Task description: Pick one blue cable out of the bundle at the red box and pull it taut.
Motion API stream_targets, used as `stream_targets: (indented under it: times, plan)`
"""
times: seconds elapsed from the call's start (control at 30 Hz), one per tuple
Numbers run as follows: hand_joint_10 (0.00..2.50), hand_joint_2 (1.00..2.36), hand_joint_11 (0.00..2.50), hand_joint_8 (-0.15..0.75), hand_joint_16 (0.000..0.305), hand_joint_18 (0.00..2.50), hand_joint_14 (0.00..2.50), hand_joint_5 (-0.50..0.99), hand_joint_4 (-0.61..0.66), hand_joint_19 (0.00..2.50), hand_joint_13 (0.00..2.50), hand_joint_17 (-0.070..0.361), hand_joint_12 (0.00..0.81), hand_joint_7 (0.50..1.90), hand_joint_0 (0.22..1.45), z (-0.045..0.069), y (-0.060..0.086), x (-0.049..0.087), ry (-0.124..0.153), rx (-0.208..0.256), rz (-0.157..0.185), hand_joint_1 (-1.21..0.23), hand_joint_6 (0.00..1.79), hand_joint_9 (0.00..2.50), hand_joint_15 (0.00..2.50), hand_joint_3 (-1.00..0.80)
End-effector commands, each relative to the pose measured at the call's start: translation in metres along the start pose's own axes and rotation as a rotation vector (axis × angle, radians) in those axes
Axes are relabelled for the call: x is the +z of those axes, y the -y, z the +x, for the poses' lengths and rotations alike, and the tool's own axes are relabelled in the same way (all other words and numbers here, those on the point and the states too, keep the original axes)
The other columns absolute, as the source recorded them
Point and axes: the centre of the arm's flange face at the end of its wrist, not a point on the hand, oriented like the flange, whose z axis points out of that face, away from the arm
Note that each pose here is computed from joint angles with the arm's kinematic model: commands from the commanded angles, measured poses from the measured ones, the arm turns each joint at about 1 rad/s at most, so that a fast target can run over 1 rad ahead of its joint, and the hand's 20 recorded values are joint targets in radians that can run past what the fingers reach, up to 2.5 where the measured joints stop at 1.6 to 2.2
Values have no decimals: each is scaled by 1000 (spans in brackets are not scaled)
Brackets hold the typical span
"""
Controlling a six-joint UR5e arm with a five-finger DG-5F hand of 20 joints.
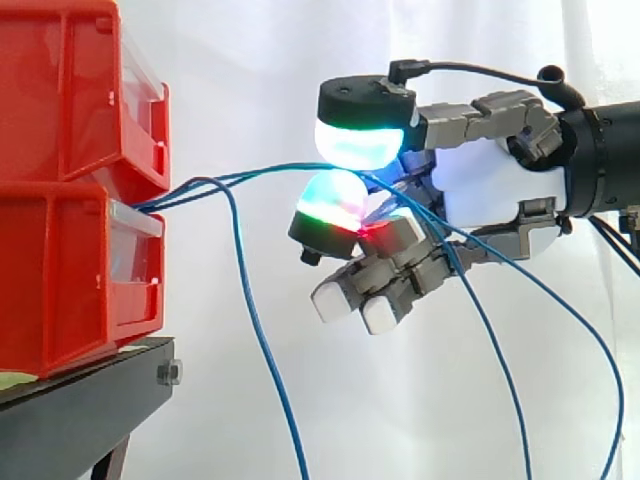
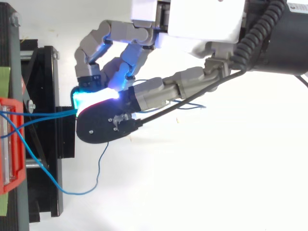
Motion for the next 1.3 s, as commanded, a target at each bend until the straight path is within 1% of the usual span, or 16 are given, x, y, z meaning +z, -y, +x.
stream_targets:
  times: [0.0, 0.1, 0.23, 0.43, 0.53, 0.6, 0.63, 0.67, 0.7, 0.77, 0.83, 0.87, 1.03, 1.1, 1.2, 1.27]
  plan:
    - [9, 1000, 1149, 452, 66, 806, 12, -145, 193, 410, 761, 148, 432, 1004, 608, 0, 0, 0, 0, 0, 0, -708, 917, 1162, 366, -29]
    - [8, 1003, 1172, 442, 63, 792, 14, -148, 165, 410, 749, 142, 419, 1019, 624, 0, 0, 0, 1, -3, 0, -745, 919, 1150, 362, -21]
    - [11, 1008, 1164, 427, 60, 765, 13, -154, 148, 408, 736, 135, 404, 972, 632, 0, 0, 0, 1, -5, 0, -783, 926, 1129, 365, -42]
    - [15, 1017, 1174, 374, 52, 684, 14, -167, 125, 411, 691, 117, 364, 1006, 662, 0, 0, 0, 1, -5, 0, -876, 925, 1057, 377, -147]
    - [16, 1015, 1174, 366, 51, 675, 15, -171, 129, 408, 680, 115, 358, 1000, 683, 0, 0, 0, 1, -5, 0, -904, 923, 1043, 379, -236]
    - [15, 1008, 1170, 364, 51, 665, 15, -171, 174, 406, 674, 115, 356, 982, 687, 0, 0, 0, 1, -5, 0, -945, 924, 1041, 378, -382]
    - [15, 1007, 1162, 365, 51, 664, 14, -171, 178, 398, 674, 115, 357, 987, 690, 0, 0, 0, 1, -5, 0, -944, 923, 1042, 374, -398]
    - [16, 1004, 1162, 363, 51, 662, 16, -171, 184, 409, 670, 115, 358, 993, 670, 0, 0, 0, 1, -5, 0, -941, 922, 1036, 373, -440]
    - [16, 1000, 1161, 367, 51, 663, 15, -170, 192, 424, 671, 116, 358, 991, 585, 0, 0, 0, 1, -5, 0, -913, 922, 1038, 387, -500]
    - [15, 1000, 1151, 388, 54, 677, 14, -168, 197, 428, 678, 122, 372, 982, 522, -1, -1, 0, 1, -4, -1, -834, 919, 1053, 383, -500]
    - [17, 1000, 1150, 397, 56, 688, 14, -166, 201, 441, 686, 126, 386, 971, 497, 0, 0, 0, 1, -5, 0, -760, 917, 1061, 385, -500]
    - [13, 1000, 1142, 404, 57, 696, 14, -163, 201, 444, 693, 129, 392, 974, 484, 1, 0, 0, 0, -5, 0, -680, 913, 1077, 383, -500]
    - [15, 1000, 1125, 395, 56, 681, 14, -158, 191, 465, 687, 126, 382, 991, 508, 0, 0, 0, 1, -5, 0, -511, 902, 1095, 390, -500]
    - [17, 1003, 1145, 375, 52, 662, 14, -156, 183, 481, 682, 118, 367, 1015, 568, 1, 0, 0, 0, -5, 0, -540, 897, 1099, 397, -450]
    - [16, 1011, 1149, 378, 51, 667, 15, -155, 182, 484, 692, 115, 363, 1040, 593, 1, 0, 0, 0, -5, 0, -602, 899, 1105, 396, -325]
    - [13, 1011, 1149, 408, 57, 734, 13, -146, 195, 454, 732, 127, 390, 1031, 596, 0, 0, 0, 1, -5, 0, -643, 910, 1145, 380, -238]
